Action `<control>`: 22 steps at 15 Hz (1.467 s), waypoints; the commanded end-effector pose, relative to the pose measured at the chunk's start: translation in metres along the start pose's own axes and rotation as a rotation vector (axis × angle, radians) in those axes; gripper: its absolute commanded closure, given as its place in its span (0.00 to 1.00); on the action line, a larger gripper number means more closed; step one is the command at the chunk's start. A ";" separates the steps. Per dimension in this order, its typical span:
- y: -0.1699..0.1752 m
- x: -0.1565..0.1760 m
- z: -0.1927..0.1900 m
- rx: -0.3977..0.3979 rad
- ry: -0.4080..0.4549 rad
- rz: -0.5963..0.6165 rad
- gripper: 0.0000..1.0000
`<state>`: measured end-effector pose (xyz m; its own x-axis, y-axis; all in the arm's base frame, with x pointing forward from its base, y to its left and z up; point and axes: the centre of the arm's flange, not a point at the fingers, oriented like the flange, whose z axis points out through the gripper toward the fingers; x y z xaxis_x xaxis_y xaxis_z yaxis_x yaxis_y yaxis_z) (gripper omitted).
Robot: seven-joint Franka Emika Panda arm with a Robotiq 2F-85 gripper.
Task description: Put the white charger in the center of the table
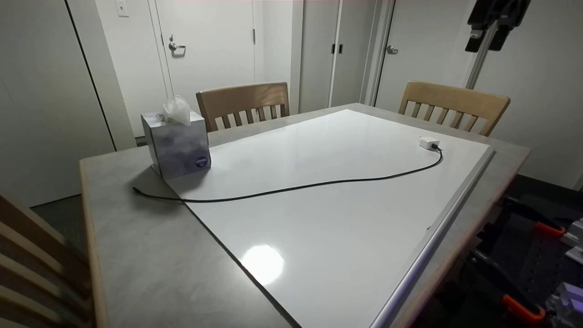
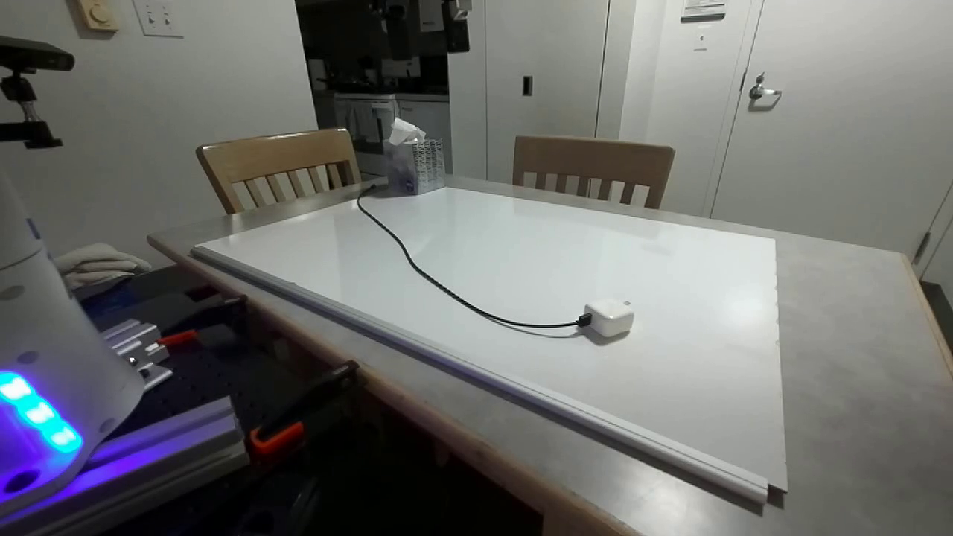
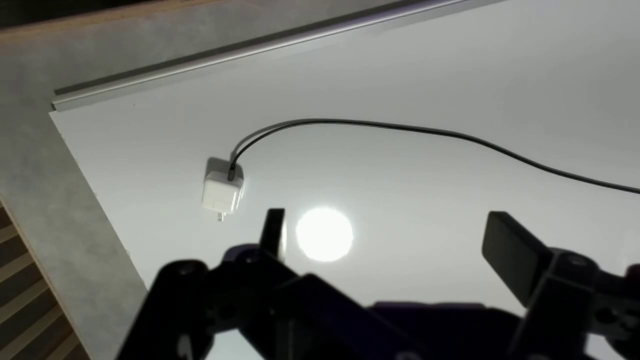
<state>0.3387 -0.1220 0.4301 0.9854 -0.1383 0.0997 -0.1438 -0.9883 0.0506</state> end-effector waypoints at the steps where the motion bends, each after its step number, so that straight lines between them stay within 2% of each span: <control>1: -0.006 0.008 0.001 0.005 -0.013 -0.024 0.00; 6: -0.038 0.033 0.005 0.081 -0.019 -0.115 0.00; 10: -0.067 0.056 0.011 0.131 -0.034 -0.233 0.00; 18: -0.103 0.134 0.044 0.115 -0.087 -0.567 0.00; 19: -0.099 0.096 0.033 0.110 -0.073 -0.498 0.00; 22: -0.102 0.103 0.039 0.107 -0.087 -0.505 0.00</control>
<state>0.4579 -0.0384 0.3962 0.9341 0.3569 0.0063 0.3569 -0.9336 -0.0309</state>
